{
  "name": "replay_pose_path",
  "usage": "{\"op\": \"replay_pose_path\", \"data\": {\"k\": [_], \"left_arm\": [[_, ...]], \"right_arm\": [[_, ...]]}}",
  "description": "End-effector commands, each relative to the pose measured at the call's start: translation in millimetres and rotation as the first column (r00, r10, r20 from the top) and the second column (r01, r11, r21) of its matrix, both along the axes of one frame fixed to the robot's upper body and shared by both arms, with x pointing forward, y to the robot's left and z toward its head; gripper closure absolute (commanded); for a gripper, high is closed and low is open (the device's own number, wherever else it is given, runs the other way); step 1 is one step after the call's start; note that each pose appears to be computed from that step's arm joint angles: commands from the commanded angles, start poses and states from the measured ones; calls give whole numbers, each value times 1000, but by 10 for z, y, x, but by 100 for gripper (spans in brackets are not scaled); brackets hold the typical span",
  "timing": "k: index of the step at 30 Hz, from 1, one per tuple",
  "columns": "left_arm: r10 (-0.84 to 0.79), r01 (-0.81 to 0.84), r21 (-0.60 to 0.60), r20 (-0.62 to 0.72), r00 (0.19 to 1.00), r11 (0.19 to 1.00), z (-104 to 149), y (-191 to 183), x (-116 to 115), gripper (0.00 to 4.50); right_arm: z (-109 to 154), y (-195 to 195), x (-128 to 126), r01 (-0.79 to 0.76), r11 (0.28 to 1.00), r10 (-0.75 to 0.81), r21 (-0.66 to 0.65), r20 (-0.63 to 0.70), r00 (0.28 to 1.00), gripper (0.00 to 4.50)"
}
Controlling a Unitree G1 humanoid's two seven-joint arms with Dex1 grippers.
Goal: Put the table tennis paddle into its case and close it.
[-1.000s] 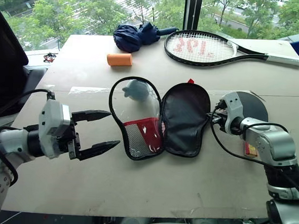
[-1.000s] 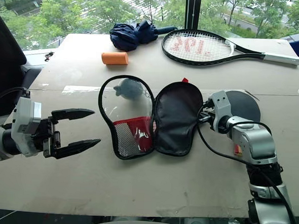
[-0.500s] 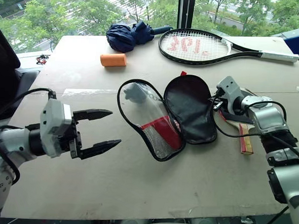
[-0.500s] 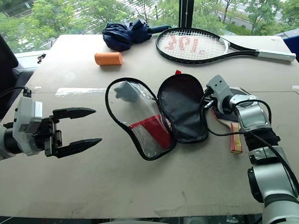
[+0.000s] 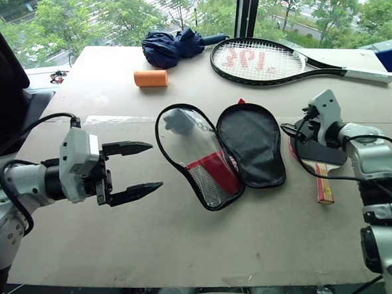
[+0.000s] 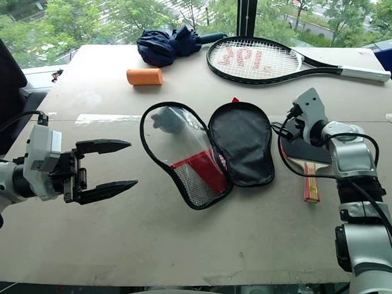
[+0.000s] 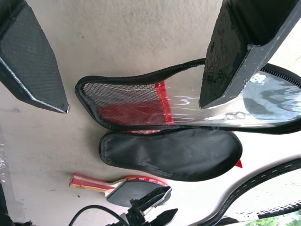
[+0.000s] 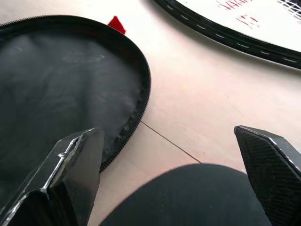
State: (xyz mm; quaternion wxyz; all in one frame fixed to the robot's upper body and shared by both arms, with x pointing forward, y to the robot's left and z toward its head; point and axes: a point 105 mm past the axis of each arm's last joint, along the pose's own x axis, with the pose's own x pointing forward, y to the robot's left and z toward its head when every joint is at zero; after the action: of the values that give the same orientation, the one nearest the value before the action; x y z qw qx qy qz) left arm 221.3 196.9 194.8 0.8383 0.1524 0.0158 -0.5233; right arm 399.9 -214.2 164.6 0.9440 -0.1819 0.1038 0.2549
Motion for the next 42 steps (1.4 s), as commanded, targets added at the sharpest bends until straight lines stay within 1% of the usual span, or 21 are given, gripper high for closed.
{"op": "replay_pose_path", "data": {"k": [1,3,5,7,9,13,16,19,22,23,24,25,28,31,32,34,37,39,42], "left_arm": [[-20,19,8,34,999,1000,76,-10,-11,0],[-31,31,10,39,999,999,105,-28,1,0],[-42,42,7,39,998,999,123,-44,14,0],[-55,54,15,35,998,998,117,-54,24,0],[-73,73,24,32,997,997,123,-66,39,0],[-101,99,35,37,994,994,172,-83,70,0],[-111,109,40,55,992,993,222,-96,120,0],[-119,117,43,58,991,992,227,-106,135,0],[-122,119,44,61,991,992,227,-116,145,0],[-123,120,43,62,990,992,228,-120,145,0],[-125,122,43,62,990,992,227,-126,144,0],[-126,123,42,62,990,991,227,-129,144,0],[-128,126,41,60,990,991,227,-138,144,0],[-128,126,36,63,990,991,239,-143,149,0],[-127,125,32,65,990,992,250,-143,151,0],[-125,123,35,71,990,992,261,-136,156,0],[-111,110,24,77,991,994,287,-114,176,0],[-101,100,18,82,991,995,317,-90,196,0],[-93,93,13,90,992,996,362,-66,214,0]], "right_arm": [[179,-259,-247,98,995,-98,30,13,995,7],[97,-405,-566,174,984,-172,48,-33,985,7],[13,-373,-821,205,977,-198,60,-97,975,7],[-46,-302,-969,231,971,-220,66,-145,965,7],[-133,-244,-1089,291,954,-271,74,-201,941,7],[-294,-183,-1225,392,918,-358,65,-288,888,7],[-443,-92,-1307,425,903,-377,66,-352,857,7],[-541,-130,-1355,482,875,-434,41,-374,820,7],[-593,-146,-1376,510,860,-462,33,-376,803,7],[-590,-155,-1374,514,857,-469,31,-368,803,58],[-589,-160,-1373,515,856,-471,31,-364,804,89],[-587,-163,-1372,516,856,-472,30,-361,804,143],[-576,-189,-1364,519,855,-478,25,-354,804,268],[-500,-283,-1318,530,848,-498,18,-320,806,352],[-451,-308,-1292,527,850,-497,22,-301,814,356],[-275,-263,-1214,458,888,-436,41,-246,866,356],[-62,-158,-1110,389,919,-371,71,-184,910,356],[59,-13,-1050,332,938,-315,99,-157,936,356],[151,261,-1003,247,961,-231,120,-138,963,356]]}}
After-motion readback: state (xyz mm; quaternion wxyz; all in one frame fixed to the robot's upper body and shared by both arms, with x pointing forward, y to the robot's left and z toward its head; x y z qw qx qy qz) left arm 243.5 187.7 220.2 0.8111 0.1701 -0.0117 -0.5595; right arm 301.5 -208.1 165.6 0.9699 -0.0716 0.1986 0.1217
